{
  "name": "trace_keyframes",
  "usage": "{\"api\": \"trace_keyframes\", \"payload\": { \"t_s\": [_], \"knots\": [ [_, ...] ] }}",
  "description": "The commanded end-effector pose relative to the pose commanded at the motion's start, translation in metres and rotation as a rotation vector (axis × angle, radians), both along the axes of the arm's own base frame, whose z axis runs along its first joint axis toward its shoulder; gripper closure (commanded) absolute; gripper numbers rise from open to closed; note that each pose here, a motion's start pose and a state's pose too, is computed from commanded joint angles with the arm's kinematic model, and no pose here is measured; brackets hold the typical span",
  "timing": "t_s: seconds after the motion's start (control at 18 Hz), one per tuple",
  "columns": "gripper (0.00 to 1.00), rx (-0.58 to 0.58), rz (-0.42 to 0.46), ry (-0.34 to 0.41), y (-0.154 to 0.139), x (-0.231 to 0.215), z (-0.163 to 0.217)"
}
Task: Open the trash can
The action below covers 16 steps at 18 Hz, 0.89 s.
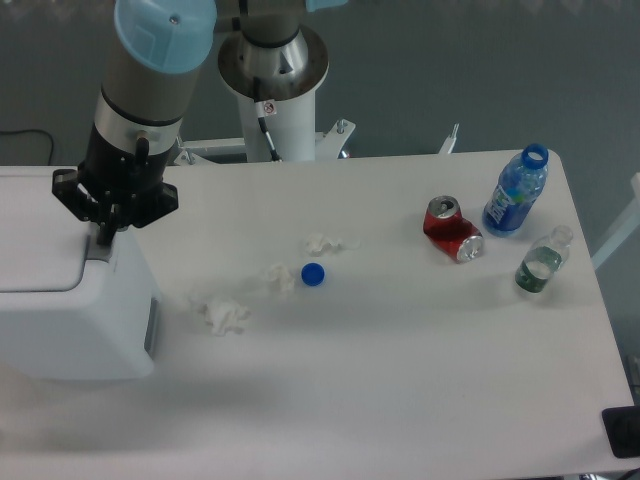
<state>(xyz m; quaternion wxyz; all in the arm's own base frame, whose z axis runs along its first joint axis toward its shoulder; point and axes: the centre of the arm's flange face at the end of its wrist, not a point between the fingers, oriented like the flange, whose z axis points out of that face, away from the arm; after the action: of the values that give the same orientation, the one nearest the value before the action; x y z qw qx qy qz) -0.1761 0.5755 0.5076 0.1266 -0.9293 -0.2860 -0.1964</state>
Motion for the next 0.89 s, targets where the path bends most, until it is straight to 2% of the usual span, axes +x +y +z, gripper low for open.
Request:
{"api": "trace_keyframes", "payload": {
  "t_s": [0.56, 0.61, 0.78, 0.89],
  "knots": [
    [0.84, 0.008, 0.002, -0.004, -0.001, -0.003, 0.002],
    [0.78, 0.011, 0.003, -0.001, -0.001, -0.004, 0.003],
    [0.51, 0.014, 0.026, 0.003, -0.007, -0.021, 0.004],
    [0.42, 0.014, 0.052, 0.003, -0.012, -0.036, 0.004]
  ]
}}
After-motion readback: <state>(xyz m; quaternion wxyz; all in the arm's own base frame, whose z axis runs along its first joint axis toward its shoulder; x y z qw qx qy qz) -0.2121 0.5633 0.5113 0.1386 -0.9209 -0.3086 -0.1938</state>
